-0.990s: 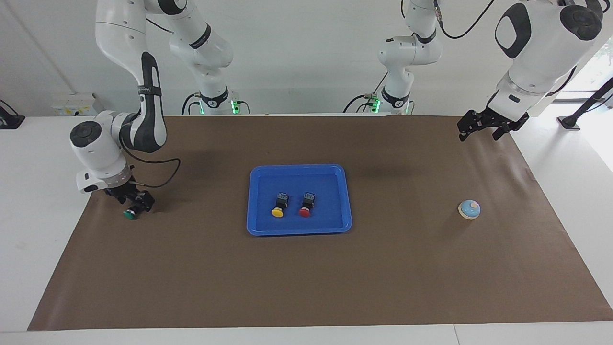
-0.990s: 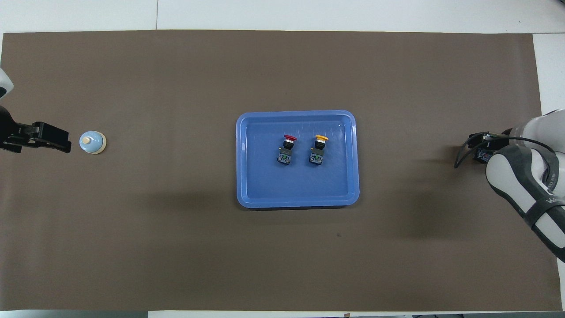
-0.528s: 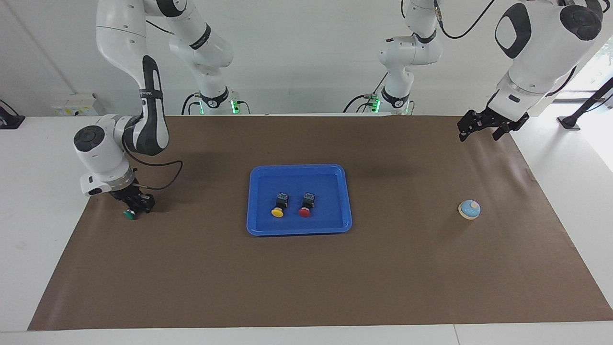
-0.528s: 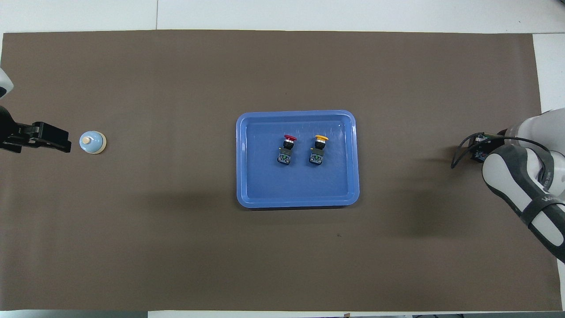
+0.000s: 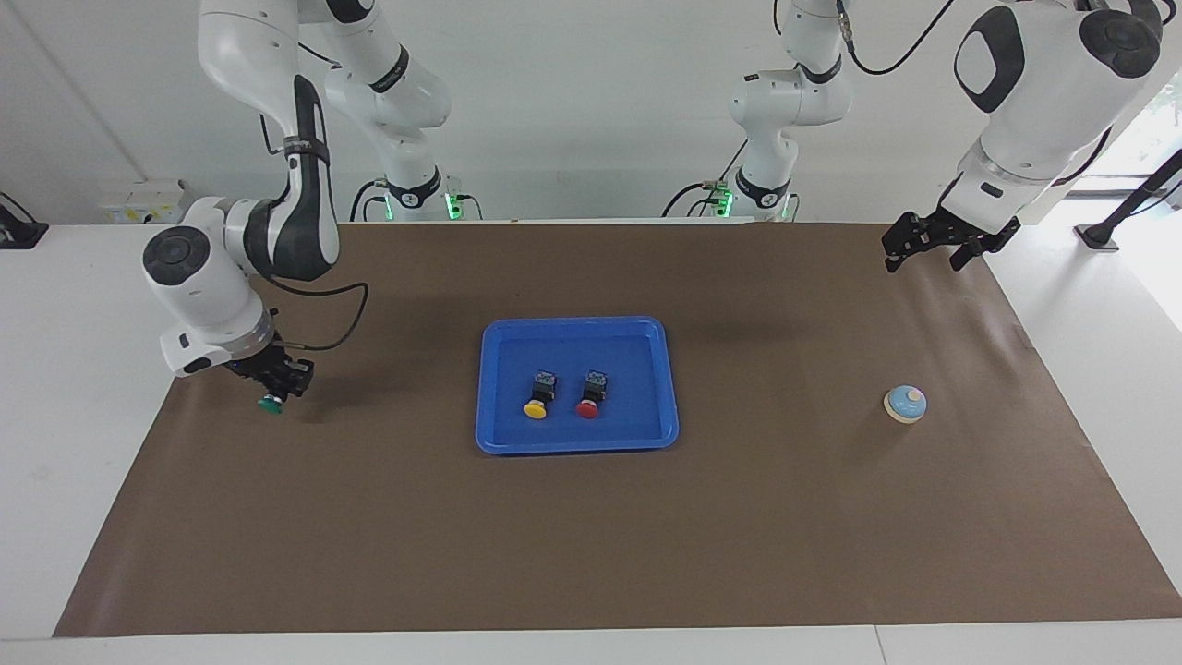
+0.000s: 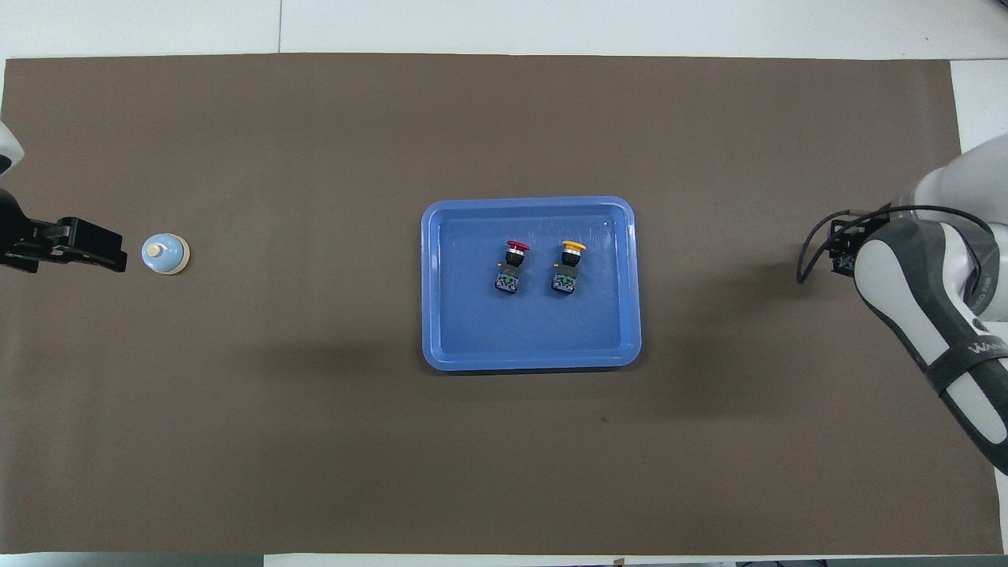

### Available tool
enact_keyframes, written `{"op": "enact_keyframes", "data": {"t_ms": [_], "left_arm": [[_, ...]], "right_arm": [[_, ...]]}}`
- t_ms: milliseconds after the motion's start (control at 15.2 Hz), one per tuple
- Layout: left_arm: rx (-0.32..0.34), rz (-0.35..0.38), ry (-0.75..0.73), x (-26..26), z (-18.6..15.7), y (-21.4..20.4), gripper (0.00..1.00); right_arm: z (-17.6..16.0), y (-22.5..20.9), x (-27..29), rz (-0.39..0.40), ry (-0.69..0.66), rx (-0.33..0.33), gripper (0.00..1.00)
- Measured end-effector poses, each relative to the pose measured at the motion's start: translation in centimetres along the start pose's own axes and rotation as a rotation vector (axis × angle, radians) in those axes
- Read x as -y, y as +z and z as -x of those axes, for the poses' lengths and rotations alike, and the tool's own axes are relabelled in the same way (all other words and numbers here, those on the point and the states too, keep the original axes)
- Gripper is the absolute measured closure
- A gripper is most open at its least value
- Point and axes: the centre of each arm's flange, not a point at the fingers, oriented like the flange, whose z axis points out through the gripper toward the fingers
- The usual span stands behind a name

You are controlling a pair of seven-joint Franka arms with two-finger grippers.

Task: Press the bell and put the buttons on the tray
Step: 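Grasp the green-capped button with the right gripper, then place the green button in the tray near the red one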

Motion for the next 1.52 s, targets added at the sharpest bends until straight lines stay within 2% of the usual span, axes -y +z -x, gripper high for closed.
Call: {"op": "enact_keyframes", "data": {"t_ms": [132, 330, 594, 924, 1122, 1518], "left_arm": [[0.0, 0.0, 0.0, 0.0, 0.0, 0.0, 0.0], [0.0, 0.0, 0.0, 0.0, 0.0, 0.0, 0.0], [0.0, 0.0, 0.0, 0.0, 0.0, 0.0, 0.0], [0.0, 0.0, 0.0, 0.0, 0.0, 0.0, 0.0], [0.0, 0.0, 0.0, 0.0, 0.0, 0.0, 0.0], [0.0, 0.0, 0.0, 0.0, 0.0, 0.0, 0.0]], "right_arm": [[0.2, -4.1, 7.4, -0.031, -0.047, -0.023, 0.56], [2.6, -6.6, 17.8, -0.043, -0.092, -0.054, 0.56], [7.0, -5.5, 28.6, -0.105, -0.071, -0.015, 0.56], [11.9, -2.3, 40.7, -0.13, -0.006, -0.019, 0.56], [13.3, 0.0, 45.4, -0.162, -0.017, -0.04, 0.56], [13.6, 4.4, 47.3, -0.187, -0.034, -0.062, 0.56]]}}
